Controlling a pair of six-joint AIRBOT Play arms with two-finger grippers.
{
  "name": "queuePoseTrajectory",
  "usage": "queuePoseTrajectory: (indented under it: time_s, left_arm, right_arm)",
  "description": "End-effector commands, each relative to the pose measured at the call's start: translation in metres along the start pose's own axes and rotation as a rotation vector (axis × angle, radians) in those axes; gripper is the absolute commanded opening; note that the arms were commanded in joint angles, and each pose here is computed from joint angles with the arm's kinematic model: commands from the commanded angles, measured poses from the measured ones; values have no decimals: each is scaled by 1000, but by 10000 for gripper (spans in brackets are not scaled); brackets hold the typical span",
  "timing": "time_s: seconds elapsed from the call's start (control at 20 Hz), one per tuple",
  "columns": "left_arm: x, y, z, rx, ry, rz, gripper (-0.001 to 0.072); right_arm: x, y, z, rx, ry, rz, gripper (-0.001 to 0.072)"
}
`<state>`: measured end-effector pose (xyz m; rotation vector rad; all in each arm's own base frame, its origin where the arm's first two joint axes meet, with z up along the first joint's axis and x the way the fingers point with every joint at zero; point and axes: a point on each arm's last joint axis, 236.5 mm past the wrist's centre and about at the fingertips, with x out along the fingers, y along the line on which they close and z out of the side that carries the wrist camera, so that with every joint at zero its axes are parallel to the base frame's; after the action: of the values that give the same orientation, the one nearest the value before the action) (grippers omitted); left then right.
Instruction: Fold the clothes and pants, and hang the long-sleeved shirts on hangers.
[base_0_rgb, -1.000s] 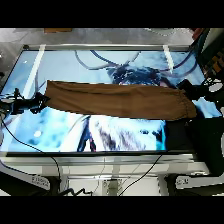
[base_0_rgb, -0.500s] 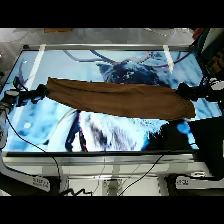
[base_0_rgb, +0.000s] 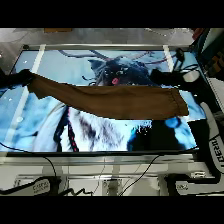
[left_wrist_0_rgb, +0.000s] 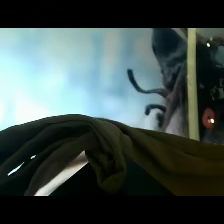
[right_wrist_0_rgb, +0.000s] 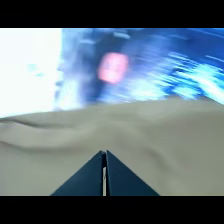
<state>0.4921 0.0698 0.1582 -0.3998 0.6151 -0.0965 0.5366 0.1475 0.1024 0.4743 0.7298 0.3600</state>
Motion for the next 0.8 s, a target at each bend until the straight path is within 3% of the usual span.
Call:
queuePoseTrajectory:
  time_s: [0.0,0.15,0.45,0.6,0.75]
  left_arm:
    - [-47,-37,13,111,-45,-20,13]
    - [-73,-69,16,215,-75,-55,13]
    - [-86,-77,21,232,-103,-59,14]
    - [-83,-76,20,229,-97,-59,14]
    - [-76,-78,14,228,-76,-70,14]
  right_arm:
    - [46,101,-23,-34,-10,133,28]
    - [90,165,-78,-13,106,218,28]
    - [141,279,-224,-36,388,354,28]
    - [137,312,-286,-83,493,390,28]
    - [132,318,-305,-140,517,388,28]
